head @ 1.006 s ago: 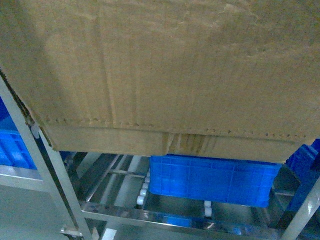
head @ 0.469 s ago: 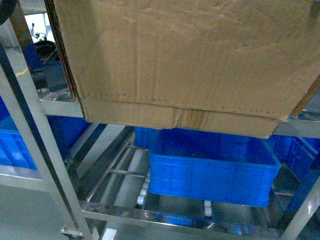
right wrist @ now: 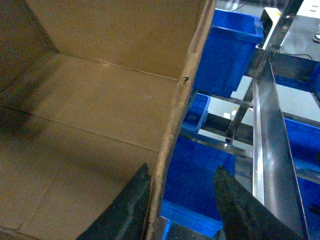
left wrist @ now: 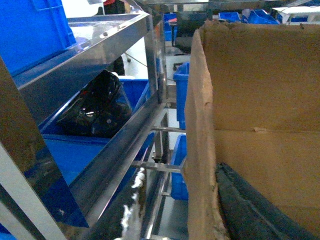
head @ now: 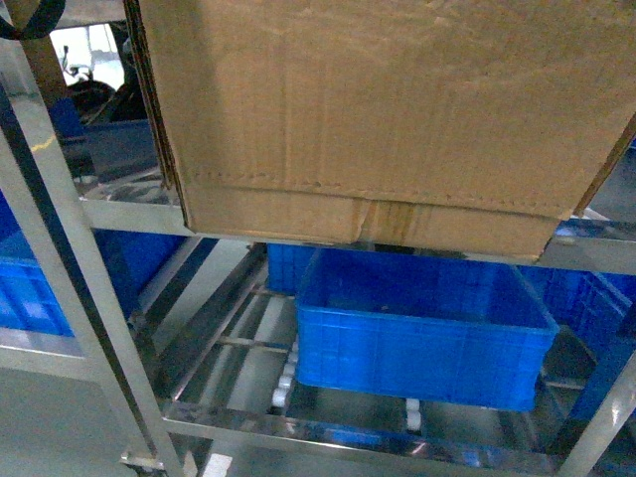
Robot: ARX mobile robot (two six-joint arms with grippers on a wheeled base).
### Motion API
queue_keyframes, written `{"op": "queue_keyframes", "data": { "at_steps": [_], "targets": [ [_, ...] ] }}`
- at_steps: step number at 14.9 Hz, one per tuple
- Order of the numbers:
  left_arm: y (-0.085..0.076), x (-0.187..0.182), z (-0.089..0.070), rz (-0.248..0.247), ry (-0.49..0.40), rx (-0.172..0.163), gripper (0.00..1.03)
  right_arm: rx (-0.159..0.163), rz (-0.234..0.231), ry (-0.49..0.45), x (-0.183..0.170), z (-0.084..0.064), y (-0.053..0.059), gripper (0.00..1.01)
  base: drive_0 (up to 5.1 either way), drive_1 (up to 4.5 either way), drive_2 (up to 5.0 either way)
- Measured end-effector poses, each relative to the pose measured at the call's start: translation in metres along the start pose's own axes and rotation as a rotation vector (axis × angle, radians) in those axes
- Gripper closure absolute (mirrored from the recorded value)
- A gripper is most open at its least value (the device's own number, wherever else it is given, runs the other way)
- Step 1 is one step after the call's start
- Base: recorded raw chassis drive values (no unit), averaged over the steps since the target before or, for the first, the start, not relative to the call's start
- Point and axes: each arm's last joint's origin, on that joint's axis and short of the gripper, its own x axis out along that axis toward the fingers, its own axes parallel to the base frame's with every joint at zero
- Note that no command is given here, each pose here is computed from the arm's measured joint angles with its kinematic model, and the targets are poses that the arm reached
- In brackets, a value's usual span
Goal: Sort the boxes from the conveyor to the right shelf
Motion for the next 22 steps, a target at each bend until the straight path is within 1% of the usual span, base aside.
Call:
{"op": "queue_keyframes", "data": {
  "at_steps": [1, 3, 4, 5, 6, 7, 8, 9, 10, 11, 12, 13, 14, 15, 16, 17, 18, 19, 20, 21, 22],
  "targets": [
    [0.002, 0.001, 0.001, 0.014, -0.005, -0.003, 0.5, -0.001, -0.002, -0.003, 0.0, 0.0, 0.0, 0.51, 0.0, 0.0, 0.0],
    [0.002, 0.001, 0.002, 0.022, -0.014, -0.003, 0.45, -0.004, 0.0, -0.02, 0.0, 0.001, 0.0, 0.46, 0.0, 0.0, 0.0],
    [0.003, 0.0, 0.005, 0.032, -0.058, -0.019, 0.36, -0.018, -0.007, -0.063, 0.0, 0.001, -0.002, 0.37, 0.0, 0.0, 0.0],
    [0.006, -0.005, 0.008, 0.057, -0.126, -0.03, 0.23, -0.047, -0.023, -0.139, -0.001, 0.0, -0.005, 0.24, 0.0, 0.0, 0.0],
    [0.008, -0.01, 0.011, 0.054, -0.161, -0.04, 0.12, -0.063, -0.03, -0.191, -0.001, -0.002, -0.007, 0.13, 0.0, 0.0, 0.0],
    [0.008, -0.018, 0.017, 0.028, -0.197, -0.041, 0.03, -0.086, -0.025, -0.251, -0.003, -0.005, -0.008, 0.01, 0.0, 0.0, 0.0],
    [0.009, -0.025, 0.021, 0.012, -0.21, -0.043, 0.05, -0.098, -0.015, -0.286, -0.006, -0.007, -0.006, 0.04, 0.0, 0.0, 0.0],
    [0.011, -0.031, 0.021, 0.002, -0.203, -0.041, 0.05, -0.102, 0.0, -0.299, -0.011, -0.006, -0.004, 0.03, 0.0, 0.0, 0.0],
    [0.017, -0.039, 0.02, 0.004, -0.193, -0.041, 0.05, -0.098, 0.028, -0.326, -0.019, -0.003, 0.0, 0.03, 0.0, 0.0, 0.0],
    [0.022, -0.048, 0.02, 0.005, -0.166, -0.05, 0.05, -0.082, 0.05, -0.322, -0.03, -0.001, 0.004, 0.03, 0.0, 0.0, 0.0],
    [0.029, -0.059, 0.02, 0.006, -0.152, -0.065, 0.05, -0.063, 0.076, -0.307, -0.043, -0.003, 0.01, 0.03, 0.0, 0.0, 0.0],
    [0.039, -0.07, 0.02, 0.016, -0.133, -0.085, 0.05, -0.039, 0.1, -0.277, -0.056, -0.006, 0.015, 0.03, 0.0, 0.0, 0.0],
    [0.051, -0.082, 0.018, 0.027, -0.108, -0.109, 0.05, -0.023, 0.12, -0.239, -0.071, -0.01, 0.02, 0.03, 0.0, 0.0, 0.0],
    [0.067, -0.095, 0.011, 0.054, -0.057, -0.123, 0.05, -0.012, 0.136, -0.196, -0.085, -0.013, 0.023, 0.03, 0.0, 0.0, 0.0],
    [0.08, -0.104, 0.005, 0.066, -0.016, -0.148, 0.05, 0.003, 0.162, -0.162, -0.096, -0.013, 0.025, 0.03, 0.0, 0.0, 0.0],
    [0.084, -0.107, 0.004, 0.077, -0.016, -0.172, 0.05, 0.005, 0.168, -0.169, -0.099, -0.012, 0.025, 0.03, 0.0, 0.0, 0.0],
    [0.085, -0.107, 0.006, 0.078, -0.028, -0.185, 0.05, 0.007, 0.168, -0.173, -0.1, -0.011, 0.025, 0.03, 0.0, 0.0, 0.0],
    [0.085, -0.107, 0.007, 0.054, -0.038, -0.193, 0.06, 0.001, 0.09, -0.246, -0.098, -0.013, 0.028, 0.08, 0.0, 0.0, 0.0],
    [0.089, -0.113, -0.002, -0.056, -0.098, -0.144, 0.21, 0.016, -0.098, -0.316, -0.106, -0.032, 0.027, 0.23, 0.0, 0.0, 0.0],
    [0.094, -0.123, -0.019, -0.084, -0.1, -0.101, 0.31, 0.032, -0.198, -0.331, -0.114, -0.051, 0.026, 0.34, 0.0, 0.0, 0.0],
    [0.098, -0.131, -0.033, -0.086, -0.097, -0.079, 0.42, 0.04, -0.24, -0.335, -0.12, -0.066, 0.023, 0.45, 0.0, 0.0, 0.0]
  ]
}}
